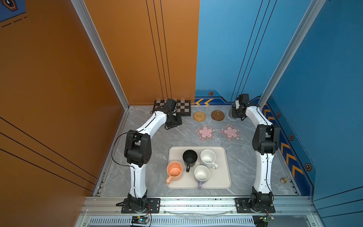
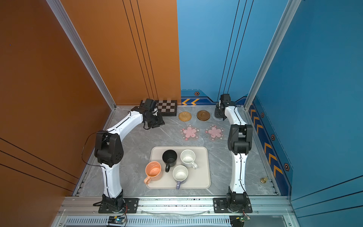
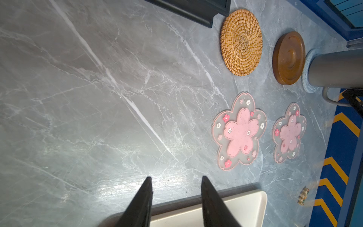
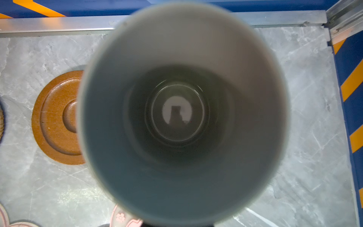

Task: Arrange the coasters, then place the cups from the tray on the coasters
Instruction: 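Open the right gripper and raise it off the grey mug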

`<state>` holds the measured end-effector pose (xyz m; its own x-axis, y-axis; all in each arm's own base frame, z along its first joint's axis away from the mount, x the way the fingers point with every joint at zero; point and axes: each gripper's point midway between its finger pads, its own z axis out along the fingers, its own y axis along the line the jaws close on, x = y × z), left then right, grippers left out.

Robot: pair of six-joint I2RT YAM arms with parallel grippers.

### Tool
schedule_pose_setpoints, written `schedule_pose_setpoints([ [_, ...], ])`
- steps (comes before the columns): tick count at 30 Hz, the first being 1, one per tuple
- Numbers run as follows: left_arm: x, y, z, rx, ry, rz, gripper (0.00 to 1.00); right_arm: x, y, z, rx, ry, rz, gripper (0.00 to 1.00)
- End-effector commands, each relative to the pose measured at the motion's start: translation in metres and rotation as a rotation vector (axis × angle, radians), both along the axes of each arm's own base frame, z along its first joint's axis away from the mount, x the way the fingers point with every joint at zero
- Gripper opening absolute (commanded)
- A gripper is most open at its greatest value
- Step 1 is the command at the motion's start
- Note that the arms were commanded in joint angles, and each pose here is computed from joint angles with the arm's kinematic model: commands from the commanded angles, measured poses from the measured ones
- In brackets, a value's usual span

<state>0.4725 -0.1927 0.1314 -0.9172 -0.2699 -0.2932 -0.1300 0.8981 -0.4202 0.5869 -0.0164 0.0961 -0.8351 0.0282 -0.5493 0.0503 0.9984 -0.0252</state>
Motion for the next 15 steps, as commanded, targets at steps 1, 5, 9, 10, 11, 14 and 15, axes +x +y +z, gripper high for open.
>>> schedule_pose_setpoints([
  [1, -0.001, -0.006, -0.004, -0.016, 0.025, -0.01, 0.42, 0.017, -0.003, 0.028, 0.001, -0.093, -0.001, 0.08],
  [5, -0.001, -0.007, -0.006, -0.019, 0.031, -0.009, 0.42, 0.012, -0.006, 0.026, -0.011, -0.069, -0.013, 0.31],
  [9, 0.0, -0.007, -0.006, -0.019, 0.03, -0.007, 0.42, 0.007, -0.009, 0.025, -0.027, -0.052, -0.024, 0.38],
  [10, 0.0, -0.007, -0.005, -0.019, 0.029, -0.007, 0.42, 0.006, -0.01, 0.025, -0.029, -0.049, -0.025, 0.39],
  [11, 0.0, -0.007, -0.005, -0.019, 0.028, -0.006, 0.42, 0.006, -0.01, 0.025, -0.029, -0.046, -0.025, 0.39],
  [14, 0.0, -0.008, -0.004, -0.021, 0.028, -0.008, 0.42, 0.004, -0.01, 0.024, -0.026, -0.038, -0.027, 0.4],
  [15, 0.0, -0.008, -0.004, -0.021, 0.027, -0.008, 0.42, 0.003, -0.009, 0.025, -0.024, -0.037, -0.027, 0.4],
])
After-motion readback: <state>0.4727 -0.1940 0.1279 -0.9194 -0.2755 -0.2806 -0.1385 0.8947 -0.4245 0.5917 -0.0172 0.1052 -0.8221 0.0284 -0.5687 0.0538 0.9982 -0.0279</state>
